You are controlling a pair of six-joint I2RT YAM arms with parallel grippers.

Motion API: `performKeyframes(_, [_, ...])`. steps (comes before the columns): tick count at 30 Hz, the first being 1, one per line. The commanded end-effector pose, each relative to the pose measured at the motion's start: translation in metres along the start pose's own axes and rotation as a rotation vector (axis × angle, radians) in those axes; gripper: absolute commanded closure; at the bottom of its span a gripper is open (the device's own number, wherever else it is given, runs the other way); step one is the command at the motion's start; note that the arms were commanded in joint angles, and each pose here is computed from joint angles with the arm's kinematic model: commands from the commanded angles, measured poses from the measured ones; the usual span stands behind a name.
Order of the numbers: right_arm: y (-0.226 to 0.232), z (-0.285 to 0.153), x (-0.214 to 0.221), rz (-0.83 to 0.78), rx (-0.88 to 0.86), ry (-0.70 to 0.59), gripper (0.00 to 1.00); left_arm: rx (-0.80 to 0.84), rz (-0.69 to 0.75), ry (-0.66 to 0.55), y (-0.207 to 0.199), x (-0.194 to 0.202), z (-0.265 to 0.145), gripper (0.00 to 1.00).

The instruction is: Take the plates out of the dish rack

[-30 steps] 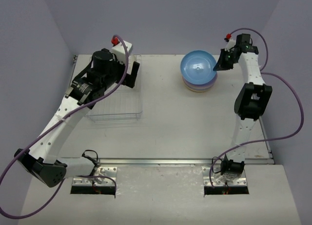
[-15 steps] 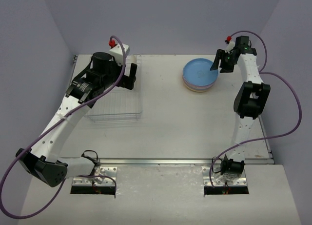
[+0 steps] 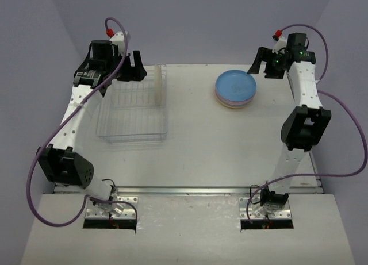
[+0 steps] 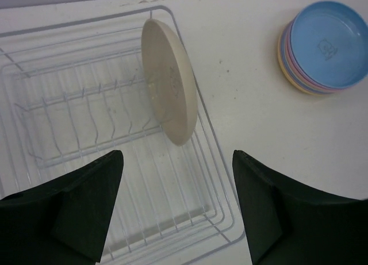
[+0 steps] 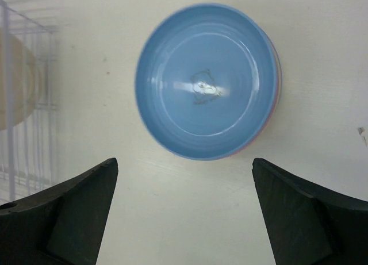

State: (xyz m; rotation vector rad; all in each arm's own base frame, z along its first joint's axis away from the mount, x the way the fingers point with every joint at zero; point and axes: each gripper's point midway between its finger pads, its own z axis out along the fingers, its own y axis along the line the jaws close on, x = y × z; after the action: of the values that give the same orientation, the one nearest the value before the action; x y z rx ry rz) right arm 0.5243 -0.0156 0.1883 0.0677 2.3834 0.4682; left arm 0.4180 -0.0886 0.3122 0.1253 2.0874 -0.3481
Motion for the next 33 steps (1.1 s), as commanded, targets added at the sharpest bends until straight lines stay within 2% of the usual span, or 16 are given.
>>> performKeyframes(1, [0.047,-0.069,-0.007,-0.062,-0.1,-0.093,0.01,0.232,-0.127,0.031,-0.016,-0.011,0.028,0.27])
performKeyframes(2, [0.053,-0.073,0.0,-0.063,-0.125,-0.083,0.01,0.314,-0.152,0.067,-0.022,-0.006,0.04,0.28])
performKeyframes(6, [0.069,-0.09,0.038,-0.059,-0.19,-0.046,0.01,0.424,-0.18,0.121,-0.026,0.001,0.07,0.3])
performKeyframes(10, [0.081,-0.101,0.058,-0.055,-0.239,-0.033,0.01,0.435,-0.187,0.153,-0.021,0.008,0.094,0.33])
performKeyframes(15, [0.085,-0.107,0.063,-0.054,-0.252,-0.03,0.01,0.427,-0.19,0.168,-0.013,0.013,0.118,0.38])
performKeyframes(20, [0.082,-0.102,0.063,-0.046,-0.246,-0.018,0.01,0.465,-0.213,0.194,-0.014,0.02,0.133,0.5])
performKeyframes(29, [0.085,-0.098,0.062,-0.022,-0.27,-0.003,0.01,0.53,-0.254,0.231,-0.019,0.033,0.143,0.59])
performKeyframes(33, [0.086,-0.098,0.058,-0.019,-0.274,-0.003,0.01,0.542,-0.263,0.232,-0.02,0.031,0.144,0.67])
